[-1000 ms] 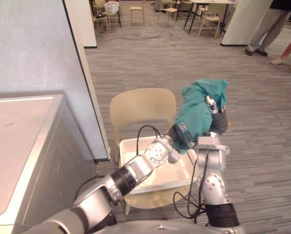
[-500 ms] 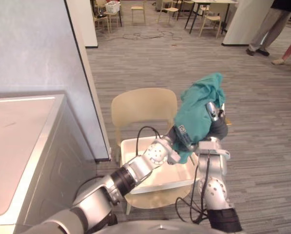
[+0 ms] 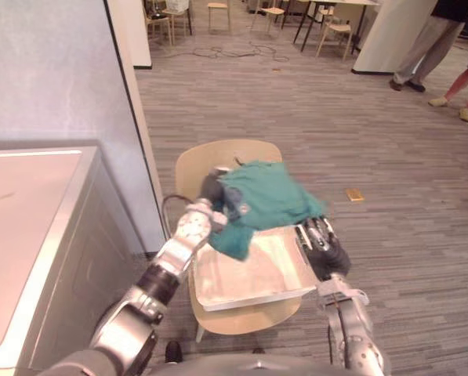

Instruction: Pick up the laundry basket with both hands and put the clothes into the washing machine.

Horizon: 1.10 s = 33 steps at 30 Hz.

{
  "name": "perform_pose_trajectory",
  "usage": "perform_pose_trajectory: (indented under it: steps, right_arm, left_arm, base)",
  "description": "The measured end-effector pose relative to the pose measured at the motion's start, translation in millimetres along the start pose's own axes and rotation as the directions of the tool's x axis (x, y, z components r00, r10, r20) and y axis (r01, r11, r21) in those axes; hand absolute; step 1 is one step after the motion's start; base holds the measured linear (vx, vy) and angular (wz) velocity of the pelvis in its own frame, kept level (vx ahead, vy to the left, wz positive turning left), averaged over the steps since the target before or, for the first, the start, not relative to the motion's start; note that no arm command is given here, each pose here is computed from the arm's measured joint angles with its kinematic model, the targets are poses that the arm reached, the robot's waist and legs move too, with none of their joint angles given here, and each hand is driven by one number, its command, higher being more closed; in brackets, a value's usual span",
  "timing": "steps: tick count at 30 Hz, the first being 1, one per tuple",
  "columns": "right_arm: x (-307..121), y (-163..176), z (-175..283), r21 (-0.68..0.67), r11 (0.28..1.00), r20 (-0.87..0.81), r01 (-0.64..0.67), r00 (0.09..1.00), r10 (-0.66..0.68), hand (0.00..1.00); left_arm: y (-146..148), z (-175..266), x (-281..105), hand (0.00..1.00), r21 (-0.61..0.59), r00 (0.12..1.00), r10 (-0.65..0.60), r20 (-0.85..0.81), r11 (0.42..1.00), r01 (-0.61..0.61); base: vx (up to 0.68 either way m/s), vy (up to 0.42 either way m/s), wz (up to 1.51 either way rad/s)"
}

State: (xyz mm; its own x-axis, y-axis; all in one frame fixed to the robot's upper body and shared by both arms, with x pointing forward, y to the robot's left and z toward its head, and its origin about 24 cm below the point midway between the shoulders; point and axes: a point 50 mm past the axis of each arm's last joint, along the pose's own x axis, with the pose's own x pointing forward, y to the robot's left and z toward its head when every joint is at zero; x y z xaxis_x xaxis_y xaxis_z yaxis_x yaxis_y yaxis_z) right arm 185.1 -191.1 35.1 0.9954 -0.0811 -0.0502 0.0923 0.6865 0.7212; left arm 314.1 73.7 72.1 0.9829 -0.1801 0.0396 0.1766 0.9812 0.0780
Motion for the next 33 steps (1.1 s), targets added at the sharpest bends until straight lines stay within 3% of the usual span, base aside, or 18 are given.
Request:
perform_pose_trajectory:
  steps: [6,12,17,25,28,33]
  right_arm:
    - [-4.2,-28.5,10.7,0.002,0.992,0.064,0.128,0.99,-0.128,0.0]
    - [-24.8,-81.4,17.8,0.064,0.914,0.143,0.4,0.903,-0.405,0.0]
    - [-64.4,-138.7,12.3,0.087,0.729,0.126,0.679,0.719,-0.684,0.0]
    - [-144.6,-186.1,-40.0,0.118,0.397,-0.085,0.91,0.408,-0.909,0.0]
    - [-183.1,-190.8,-68.3,0.112,0.246,-0.208,0.963,0.264,-0.942,0.0]
    - [-206.8,-184.8,-106.1,0.065,0.157,-0.384,0.985,0.17,-0.908,0.0]
  left_arm:
    - [43.8,-1.8,-16.1,1.0,-0.099,0.98,0.2,0.005,0.975,-0.199]
    - [78.2,-16.3,-56.6,1.0,-0.185,0.934,0.357,-0.021,0.917,-0.355]
    - [91.6,-53.7,-102.1,1.0,-0.263,0.883,0.435,-0.175,0.844,-0.468]
    - [89.5,-98.6,-164.8,1.0,-0.319,0.832,0.406,-0.377,0.787,-0.528]
    - [89.2,-137.5,-197.9,1.0,-0.306,0.725,0.417,-0.548,0.707,-0.638]
    - [72.2,-186.0,-242.2,1.0,-0.235,0.54,0.355,-0.763,0.626,-0.744]
  base:
    - [0.0,0.0,0.0]
    - [0.0,0.0,0.0]
    - [0.0,0.0,0.0]
    - [0.0,0.0,0.0]
    - [-0.02,0.014,0.04]
    - [-0.04,0.026,0.06]
